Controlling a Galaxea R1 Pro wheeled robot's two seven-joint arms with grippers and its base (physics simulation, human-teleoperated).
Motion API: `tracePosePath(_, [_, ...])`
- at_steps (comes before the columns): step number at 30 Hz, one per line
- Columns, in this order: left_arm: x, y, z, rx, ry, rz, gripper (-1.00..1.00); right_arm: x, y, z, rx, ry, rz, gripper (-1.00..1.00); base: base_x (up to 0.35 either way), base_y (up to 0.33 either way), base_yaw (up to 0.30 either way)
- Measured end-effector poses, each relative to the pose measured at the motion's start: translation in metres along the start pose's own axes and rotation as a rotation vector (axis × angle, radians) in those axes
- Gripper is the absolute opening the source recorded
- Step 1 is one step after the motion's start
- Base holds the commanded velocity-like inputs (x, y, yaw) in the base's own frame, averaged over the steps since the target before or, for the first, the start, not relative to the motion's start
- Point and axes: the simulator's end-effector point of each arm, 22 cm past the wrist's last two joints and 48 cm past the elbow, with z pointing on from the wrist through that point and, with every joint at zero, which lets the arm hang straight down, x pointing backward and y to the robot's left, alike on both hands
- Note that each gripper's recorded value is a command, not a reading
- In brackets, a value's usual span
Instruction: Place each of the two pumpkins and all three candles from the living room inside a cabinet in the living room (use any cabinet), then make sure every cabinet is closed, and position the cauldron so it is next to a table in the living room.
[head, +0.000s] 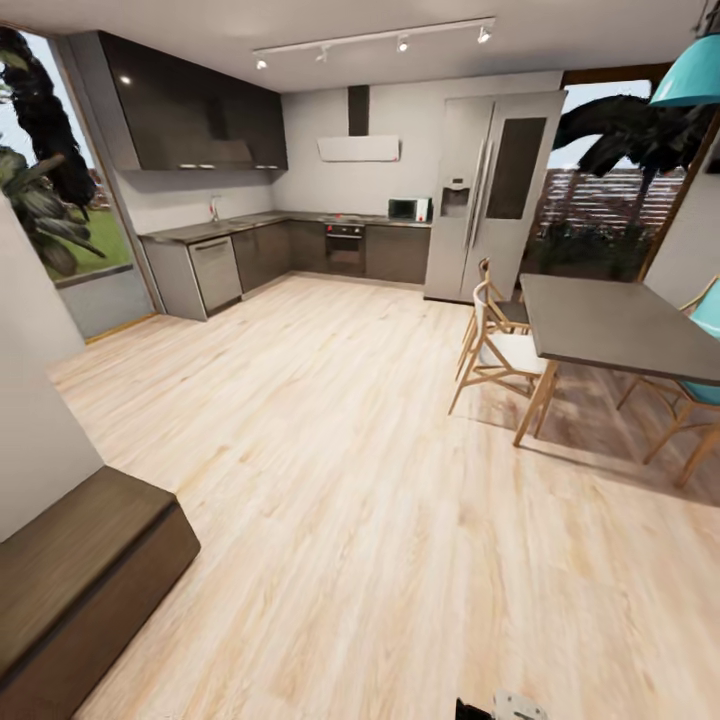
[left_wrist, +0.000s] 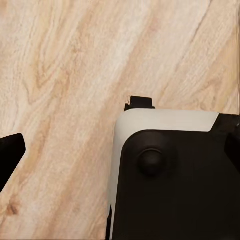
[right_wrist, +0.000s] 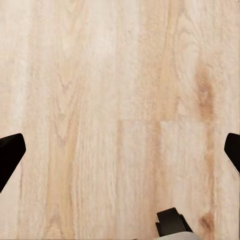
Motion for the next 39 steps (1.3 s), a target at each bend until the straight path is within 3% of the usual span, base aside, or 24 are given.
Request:
tracePosePath(7, [-0.003,0.000,0.000,-0.001,-0.015,-0.001,1.00,0.002,0.000,0.001,0.001,0.004,0.000,1.00,0.019,-0.138,0.272])
tracePosePath(39, [0.004,-0.001,0.001,0.000,0.002,0.000,1.00,0.010,0.001,0.002,0.001,0.021,-0.002,1.00,0.000,-0.002,0.272])
